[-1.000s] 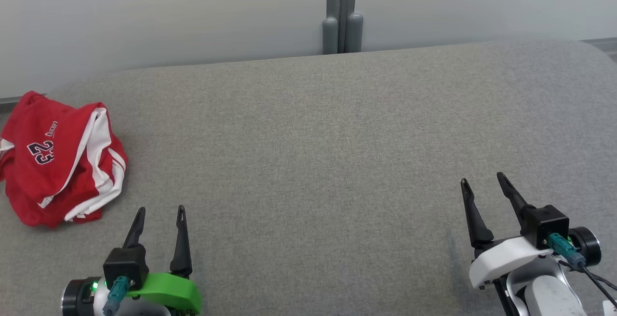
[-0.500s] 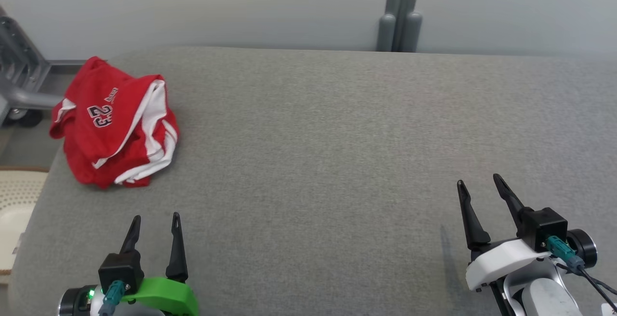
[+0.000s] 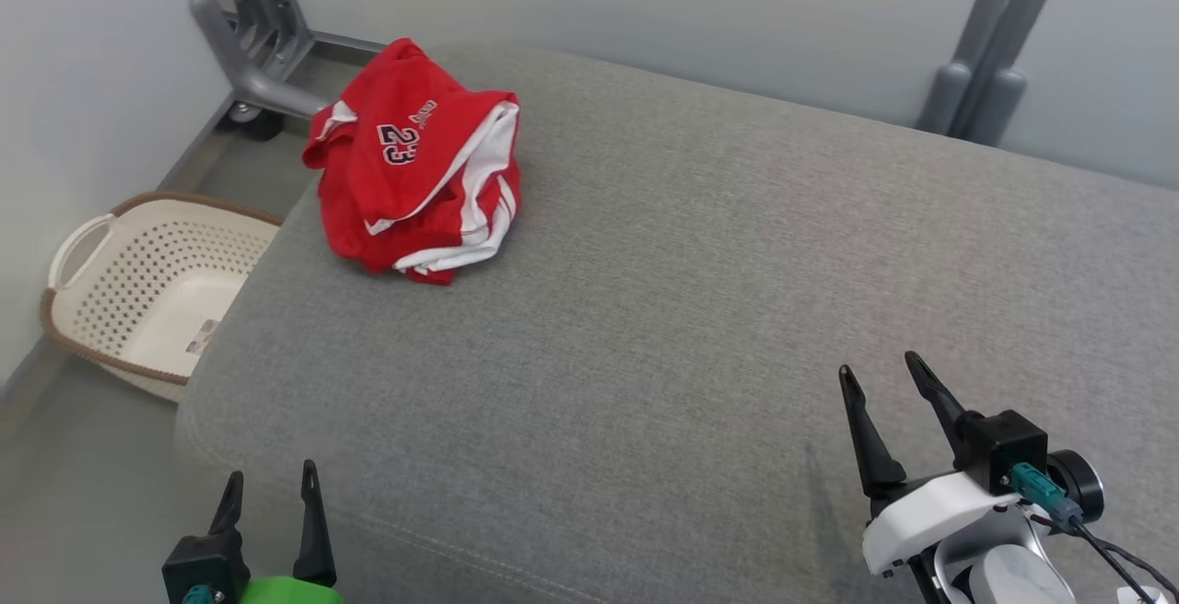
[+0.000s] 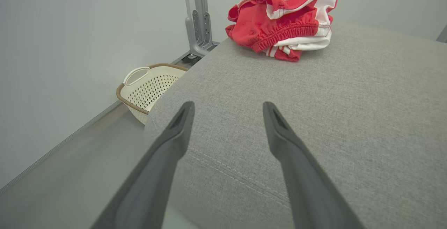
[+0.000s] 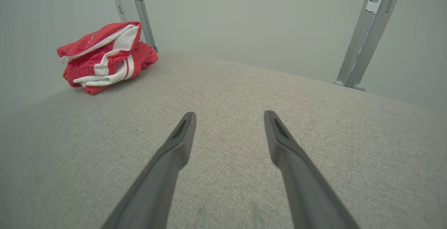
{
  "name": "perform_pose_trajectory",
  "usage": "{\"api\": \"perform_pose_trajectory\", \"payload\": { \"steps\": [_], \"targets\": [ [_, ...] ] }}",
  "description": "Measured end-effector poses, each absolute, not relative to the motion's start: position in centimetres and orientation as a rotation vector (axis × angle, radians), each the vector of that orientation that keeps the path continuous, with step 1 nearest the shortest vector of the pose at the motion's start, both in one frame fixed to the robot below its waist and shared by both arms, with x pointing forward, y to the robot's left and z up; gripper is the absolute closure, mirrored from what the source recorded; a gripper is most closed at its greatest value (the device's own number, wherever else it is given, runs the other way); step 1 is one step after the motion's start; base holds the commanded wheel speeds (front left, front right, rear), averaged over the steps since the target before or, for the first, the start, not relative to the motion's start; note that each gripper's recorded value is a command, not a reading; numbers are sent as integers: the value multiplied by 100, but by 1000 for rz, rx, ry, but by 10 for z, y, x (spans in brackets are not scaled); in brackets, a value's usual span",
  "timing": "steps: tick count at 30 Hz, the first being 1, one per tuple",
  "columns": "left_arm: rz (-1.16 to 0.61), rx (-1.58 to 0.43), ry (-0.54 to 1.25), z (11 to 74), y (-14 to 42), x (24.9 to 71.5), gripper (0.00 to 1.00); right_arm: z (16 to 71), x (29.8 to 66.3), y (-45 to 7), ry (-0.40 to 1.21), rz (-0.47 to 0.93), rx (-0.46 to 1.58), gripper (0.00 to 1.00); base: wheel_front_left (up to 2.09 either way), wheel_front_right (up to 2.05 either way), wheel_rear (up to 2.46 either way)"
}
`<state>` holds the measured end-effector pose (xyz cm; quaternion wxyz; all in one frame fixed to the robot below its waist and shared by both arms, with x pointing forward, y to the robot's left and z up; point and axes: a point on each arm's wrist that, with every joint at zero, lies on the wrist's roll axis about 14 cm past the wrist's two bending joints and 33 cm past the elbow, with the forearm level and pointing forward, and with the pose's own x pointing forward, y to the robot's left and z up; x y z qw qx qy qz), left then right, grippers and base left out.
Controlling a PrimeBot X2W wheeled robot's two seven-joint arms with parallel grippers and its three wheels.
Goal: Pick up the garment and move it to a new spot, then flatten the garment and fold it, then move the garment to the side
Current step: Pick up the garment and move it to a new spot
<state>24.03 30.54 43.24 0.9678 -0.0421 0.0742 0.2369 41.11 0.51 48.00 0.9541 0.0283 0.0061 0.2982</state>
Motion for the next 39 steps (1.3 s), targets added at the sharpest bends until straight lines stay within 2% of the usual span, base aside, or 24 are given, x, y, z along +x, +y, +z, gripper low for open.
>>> {"api": "perform_pose_trajectory", "payload": {
  "steps": [6, 10, 25, 39],
  "targets": [
    [542, -90, 146, 433, 319, 220, 0, 478, 406, 31, 21, 680, 62, 0, 0, 0, 0],
    [516, -89, 141, 435, 316, 228, 0, 476, 408, 23, 28, 661, 60, 0, 0, 0, 0],
    [312, 6, 94, 465, 322, 336, 0, 446, 429, -40, 90, 509, 48, 0, 0, 0, 0],
    [182, 54, 94, 479, 326, 413, 0, 420, 439, -84, 147, 403, 37, 0, 0, 0, 0]
  ]
}}
